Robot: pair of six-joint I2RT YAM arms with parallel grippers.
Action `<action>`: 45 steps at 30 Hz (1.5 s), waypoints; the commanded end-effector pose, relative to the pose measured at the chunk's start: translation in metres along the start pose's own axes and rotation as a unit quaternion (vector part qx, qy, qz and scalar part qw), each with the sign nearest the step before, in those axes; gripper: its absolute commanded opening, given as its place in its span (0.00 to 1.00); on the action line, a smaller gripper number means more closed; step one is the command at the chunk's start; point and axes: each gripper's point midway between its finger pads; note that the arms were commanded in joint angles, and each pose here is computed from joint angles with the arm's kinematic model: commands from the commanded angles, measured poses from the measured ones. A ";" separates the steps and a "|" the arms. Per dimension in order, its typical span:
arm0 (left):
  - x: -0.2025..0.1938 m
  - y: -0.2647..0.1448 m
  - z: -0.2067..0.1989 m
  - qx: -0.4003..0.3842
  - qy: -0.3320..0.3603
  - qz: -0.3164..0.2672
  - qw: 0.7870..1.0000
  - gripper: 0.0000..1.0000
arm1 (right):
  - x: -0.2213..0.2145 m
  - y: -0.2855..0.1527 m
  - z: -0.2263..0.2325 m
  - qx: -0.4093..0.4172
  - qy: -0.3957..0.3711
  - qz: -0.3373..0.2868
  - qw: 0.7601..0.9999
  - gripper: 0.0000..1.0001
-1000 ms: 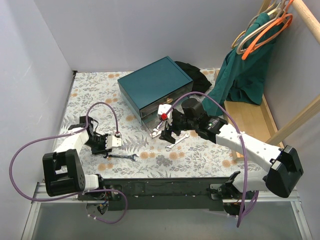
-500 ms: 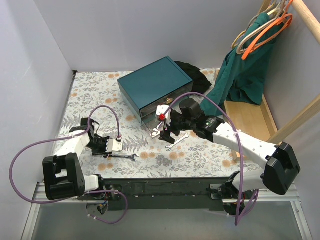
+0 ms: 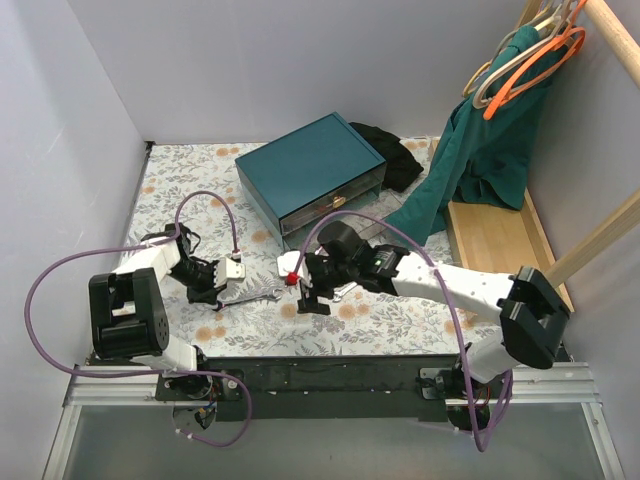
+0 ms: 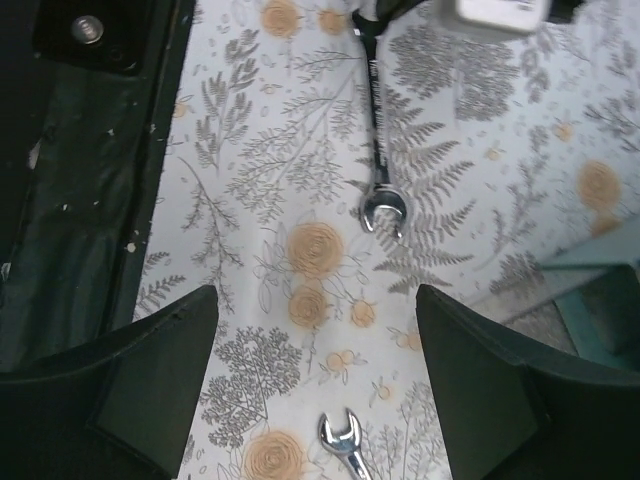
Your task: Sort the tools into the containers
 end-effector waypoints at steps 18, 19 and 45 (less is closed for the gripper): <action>0.009 0.026 -0.049 -0.143 -0.150 -0.044 0.977 0.00 | 0.024 0.115 -0.010 -0.032 -0.208 -0.015 0.978 0.84; 0.010 0.026 -0.050 -0.144 -0.153 -0.045 0.977 0.00 | 0.023 0.118 -0.011 -0.034 -0.207 -0.014 0.978 0.84; 0.036 -0.011 -0.019 -0.105 -0.189 -0.103 0.971 0.06 | -0.025 0.170 0.038 0.141 -0.195 0.028 0.970 0.01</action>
Point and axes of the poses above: each gripper's point midway between its finger pads, its own y axis out along the fingers, its own z axis along the line the jaws close on, x = y × z, and after that the axes turned 3 degrees about -y, right-handed
